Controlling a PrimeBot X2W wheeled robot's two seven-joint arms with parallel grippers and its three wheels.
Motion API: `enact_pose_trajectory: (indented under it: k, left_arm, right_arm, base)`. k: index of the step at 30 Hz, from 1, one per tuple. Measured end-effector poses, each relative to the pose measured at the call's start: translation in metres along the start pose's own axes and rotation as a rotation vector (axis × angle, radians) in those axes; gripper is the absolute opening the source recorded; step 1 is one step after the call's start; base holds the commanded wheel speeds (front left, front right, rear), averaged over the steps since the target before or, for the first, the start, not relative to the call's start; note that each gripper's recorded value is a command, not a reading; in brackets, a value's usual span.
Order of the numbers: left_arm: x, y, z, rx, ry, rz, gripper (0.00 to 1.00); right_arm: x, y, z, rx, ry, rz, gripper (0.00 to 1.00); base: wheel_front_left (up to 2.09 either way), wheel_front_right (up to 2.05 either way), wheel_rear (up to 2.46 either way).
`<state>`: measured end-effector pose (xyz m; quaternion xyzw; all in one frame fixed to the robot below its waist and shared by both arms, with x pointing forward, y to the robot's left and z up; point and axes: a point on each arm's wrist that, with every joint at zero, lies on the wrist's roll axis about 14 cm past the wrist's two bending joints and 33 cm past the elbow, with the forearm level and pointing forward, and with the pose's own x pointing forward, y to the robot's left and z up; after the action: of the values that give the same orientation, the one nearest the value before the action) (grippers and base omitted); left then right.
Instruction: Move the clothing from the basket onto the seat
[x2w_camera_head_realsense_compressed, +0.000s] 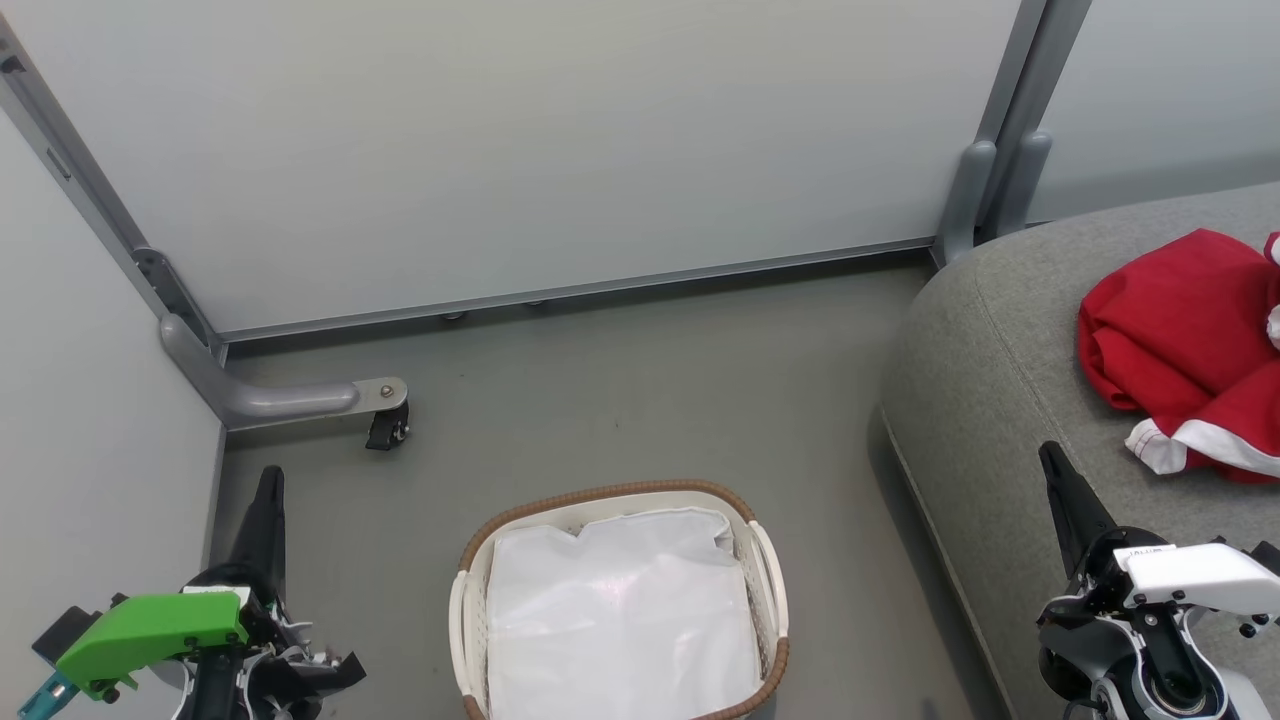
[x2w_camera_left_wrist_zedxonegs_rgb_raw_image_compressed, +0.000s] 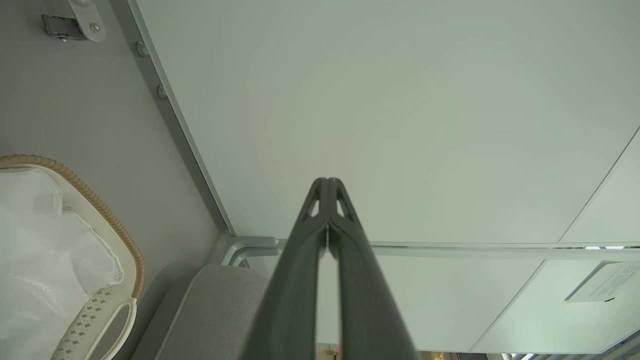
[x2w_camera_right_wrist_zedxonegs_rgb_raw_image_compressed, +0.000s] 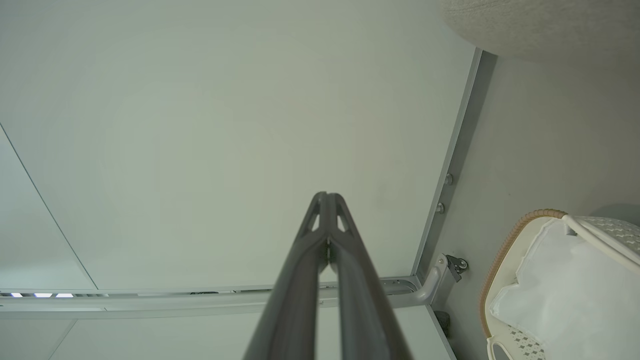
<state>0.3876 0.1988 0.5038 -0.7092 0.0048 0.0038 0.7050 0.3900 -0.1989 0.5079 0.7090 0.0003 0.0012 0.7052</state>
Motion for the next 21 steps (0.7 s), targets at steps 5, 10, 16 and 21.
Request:
enact_pose_trajectory:
  k: [5, 10, 16, 21]
  left_arm:
    - [0.0000, -0.0001, 0.0000, 0.000, 0.000, 0.000, 0.00]
    - [0.0000, -0.0001, 0.0000, 0.000, 0.000, 0.000, 0.00]
    - [0.0000, -0.0001, 0.0000, 0.000, 0.000, 0.000, 0.00]
    - [0.0000, -0.0001, 0.0000, 0.000, 0.000, 0.000, 0.00]
  right_arm:
    - [0.0000, 0.0000, 0.0000, 0.000, 0.000, 0.000, 0.00]
    - [0.0000, 0.0000, 0.0000, 0.000, 0.000, 0.000, 0.00]
    - [0.0000, 0.0000, 0.0000, 0.000, 0.000, 0.000, 0.00]
    - [0.0000, 0.0000, 0.0000, 0.000, 0.000, 0.000, 0.00]
  base:
    - [0.00, 0.00, 0.00]
    - [0.00, 0.00, 0.00]
    - [0.00, 0.00, 0.00]
    - [0.00, 0.00, 0.00]
